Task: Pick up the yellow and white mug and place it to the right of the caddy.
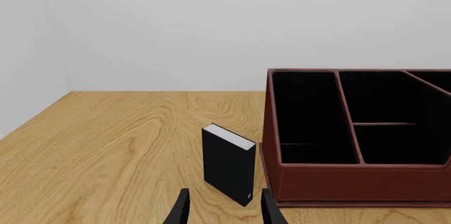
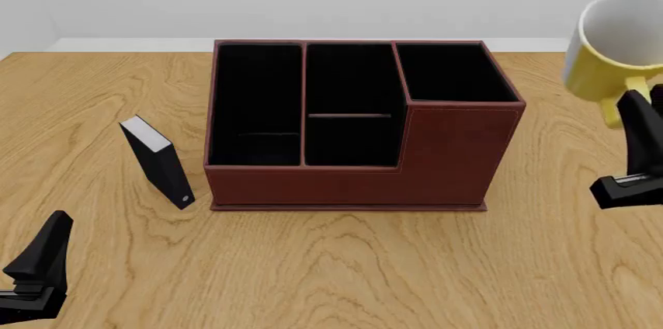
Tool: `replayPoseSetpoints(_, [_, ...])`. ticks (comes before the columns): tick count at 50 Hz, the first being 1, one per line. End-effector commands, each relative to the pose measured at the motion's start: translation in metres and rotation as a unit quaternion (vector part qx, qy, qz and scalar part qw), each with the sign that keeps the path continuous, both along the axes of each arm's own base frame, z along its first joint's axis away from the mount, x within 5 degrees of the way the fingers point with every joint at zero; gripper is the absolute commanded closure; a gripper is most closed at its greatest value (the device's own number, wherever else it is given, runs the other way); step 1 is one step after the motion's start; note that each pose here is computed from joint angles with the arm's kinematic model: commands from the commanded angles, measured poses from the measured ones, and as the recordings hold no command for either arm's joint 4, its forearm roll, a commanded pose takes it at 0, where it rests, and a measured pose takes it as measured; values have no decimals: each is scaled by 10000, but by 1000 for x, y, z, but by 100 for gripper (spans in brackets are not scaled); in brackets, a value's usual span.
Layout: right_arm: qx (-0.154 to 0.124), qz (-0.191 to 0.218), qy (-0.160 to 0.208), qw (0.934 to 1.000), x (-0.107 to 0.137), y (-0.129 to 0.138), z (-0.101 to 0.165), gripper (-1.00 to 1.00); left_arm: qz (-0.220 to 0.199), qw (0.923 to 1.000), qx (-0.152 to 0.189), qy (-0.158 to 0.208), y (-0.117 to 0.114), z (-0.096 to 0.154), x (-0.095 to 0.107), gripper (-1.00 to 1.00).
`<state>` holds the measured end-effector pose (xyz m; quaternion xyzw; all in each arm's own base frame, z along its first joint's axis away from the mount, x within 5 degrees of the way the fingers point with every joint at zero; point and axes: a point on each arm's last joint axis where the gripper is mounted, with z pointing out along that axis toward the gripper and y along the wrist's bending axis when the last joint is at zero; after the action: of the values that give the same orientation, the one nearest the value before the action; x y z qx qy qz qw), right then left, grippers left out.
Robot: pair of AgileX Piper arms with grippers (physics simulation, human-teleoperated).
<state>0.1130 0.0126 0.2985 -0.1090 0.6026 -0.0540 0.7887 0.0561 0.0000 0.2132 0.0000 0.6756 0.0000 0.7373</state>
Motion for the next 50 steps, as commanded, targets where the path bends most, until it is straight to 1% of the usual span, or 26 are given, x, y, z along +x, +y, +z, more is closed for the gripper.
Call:
replayPoseSetpoints(1, [86,-52,103,9999,4,-1,-12,100,0,10000,0,0,0,0,0,-100])
replayPoseSetpoints(17, [150,-173,244,9994,10,-4,-23,100,0,10000,0,0,0,0,0,-100])
replayPoseSetpoints(22, [168,-212,318,9991,13,-5,-31,100,0,10000,0,0,0,0,0,-100])
replayPoseSetpoints(36, [183,-294,359,9988,15,-7,-34,100,0,10000,0,0,0,0,0,-100])
replayPoseSetpoints(40, [167,-321,422,9985,17,-8,-41,100,0,10000,0,0,0,0,0,-100])
replayPoseSetpoints(50, [202,-350,512,9979,22,-8,-51,100,0,10000,0,0,0,0,0,-100])
